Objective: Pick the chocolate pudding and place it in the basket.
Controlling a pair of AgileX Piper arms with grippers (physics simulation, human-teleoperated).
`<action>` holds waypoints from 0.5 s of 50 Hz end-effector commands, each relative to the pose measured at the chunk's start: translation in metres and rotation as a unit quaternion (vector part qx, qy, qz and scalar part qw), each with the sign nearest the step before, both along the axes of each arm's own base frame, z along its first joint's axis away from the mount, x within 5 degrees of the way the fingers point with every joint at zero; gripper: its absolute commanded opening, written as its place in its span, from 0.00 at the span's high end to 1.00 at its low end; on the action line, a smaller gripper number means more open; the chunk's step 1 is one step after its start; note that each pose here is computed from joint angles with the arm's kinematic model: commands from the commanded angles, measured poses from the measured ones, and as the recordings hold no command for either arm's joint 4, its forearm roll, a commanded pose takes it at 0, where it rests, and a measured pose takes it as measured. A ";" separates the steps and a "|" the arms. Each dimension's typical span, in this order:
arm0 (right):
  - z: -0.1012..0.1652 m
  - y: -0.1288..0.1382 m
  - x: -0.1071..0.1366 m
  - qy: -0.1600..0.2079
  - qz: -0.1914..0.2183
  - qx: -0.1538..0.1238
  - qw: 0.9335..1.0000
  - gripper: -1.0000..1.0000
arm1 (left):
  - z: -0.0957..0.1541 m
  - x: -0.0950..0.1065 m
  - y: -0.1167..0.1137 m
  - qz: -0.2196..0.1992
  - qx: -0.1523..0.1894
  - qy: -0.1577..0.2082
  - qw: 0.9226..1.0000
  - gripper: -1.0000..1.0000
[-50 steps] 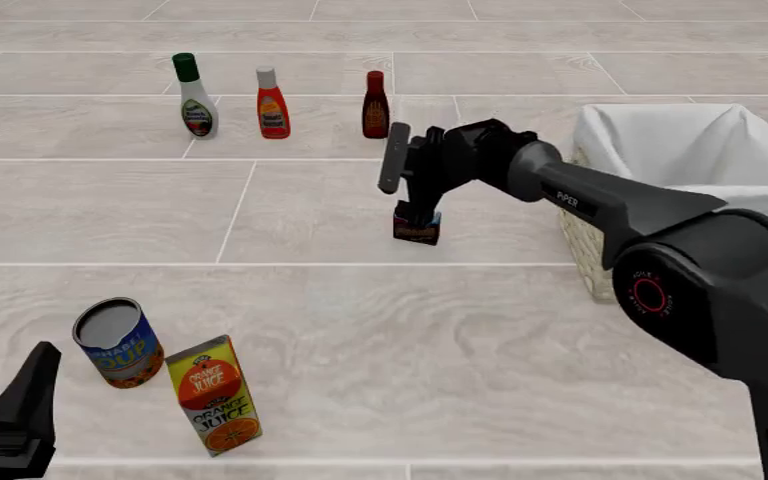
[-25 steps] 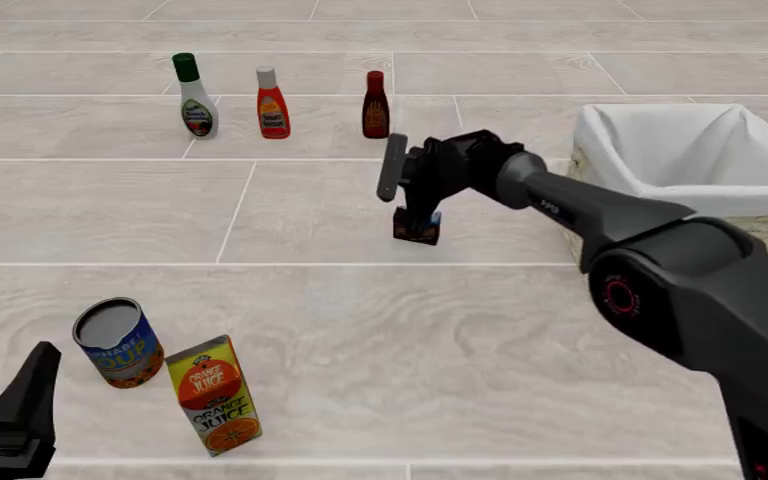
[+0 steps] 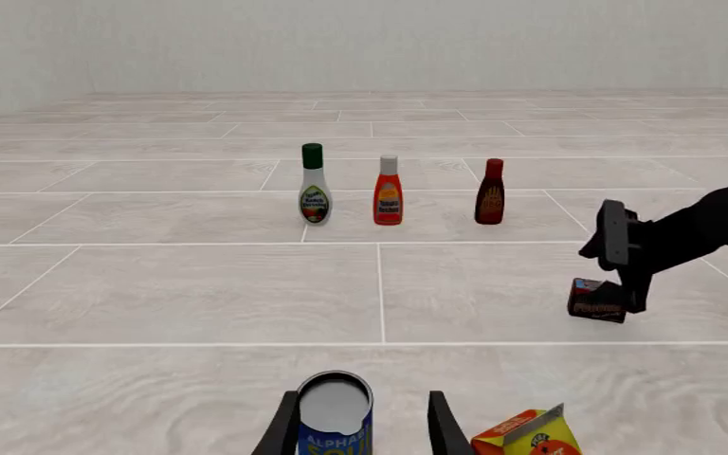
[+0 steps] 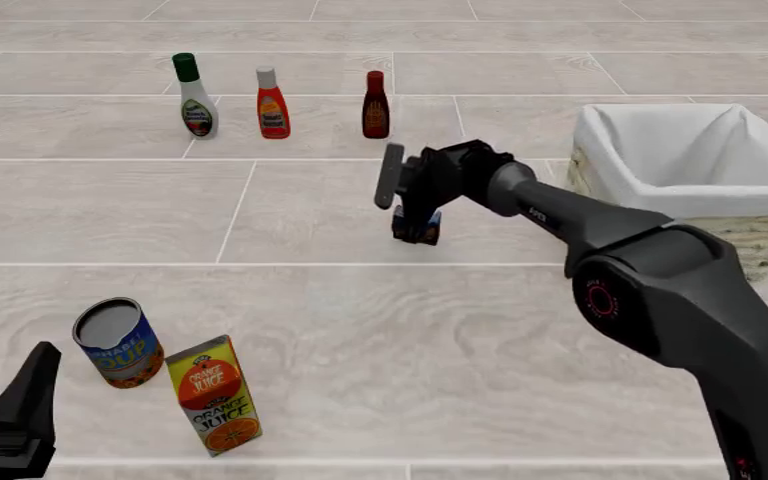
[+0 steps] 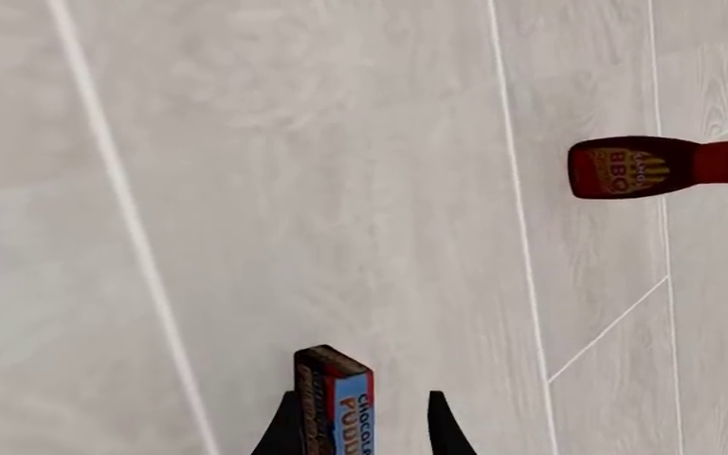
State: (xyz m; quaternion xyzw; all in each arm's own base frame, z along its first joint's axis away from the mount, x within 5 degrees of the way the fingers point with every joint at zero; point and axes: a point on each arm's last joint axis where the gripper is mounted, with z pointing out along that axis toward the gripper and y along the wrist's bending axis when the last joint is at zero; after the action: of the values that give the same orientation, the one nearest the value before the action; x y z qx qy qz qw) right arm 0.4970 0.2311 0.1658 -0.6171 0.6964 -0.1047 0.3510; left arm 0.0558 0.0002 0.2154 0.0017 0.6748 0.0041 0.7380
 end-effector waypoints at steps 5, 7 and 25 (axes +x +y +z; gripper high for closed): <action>-0.016 -0.003 0.008 0.008 -0.008 -0.001 1.000 0.00 | 0.000 0.000 0.000 0.000 -0.001 0.001 1.000 0.00; -0.018 -0.004 0.009 0.009 -0.009 -0.002 1.000 0.00 | 0.000 0.000 0.000 0.000 -0.001 0.001 1.000 0.00; -0.036 -0.006 0.012 0.022 -0.013 -0.007 1.000 0.00 | 0.000 0.000 0.000 0.000 -0.001 0.001 1.000 0.00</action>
State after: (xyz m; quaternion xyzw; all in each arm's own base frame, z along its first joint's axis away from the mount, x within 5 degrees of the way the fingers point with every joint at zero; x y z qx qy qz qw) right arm 0.5067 0.2277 0.1392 -0.6153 0.7062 -0.1017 0.3352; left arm 0.0558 0.0002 0.2154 0.0017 0.6748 0.0042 0.7380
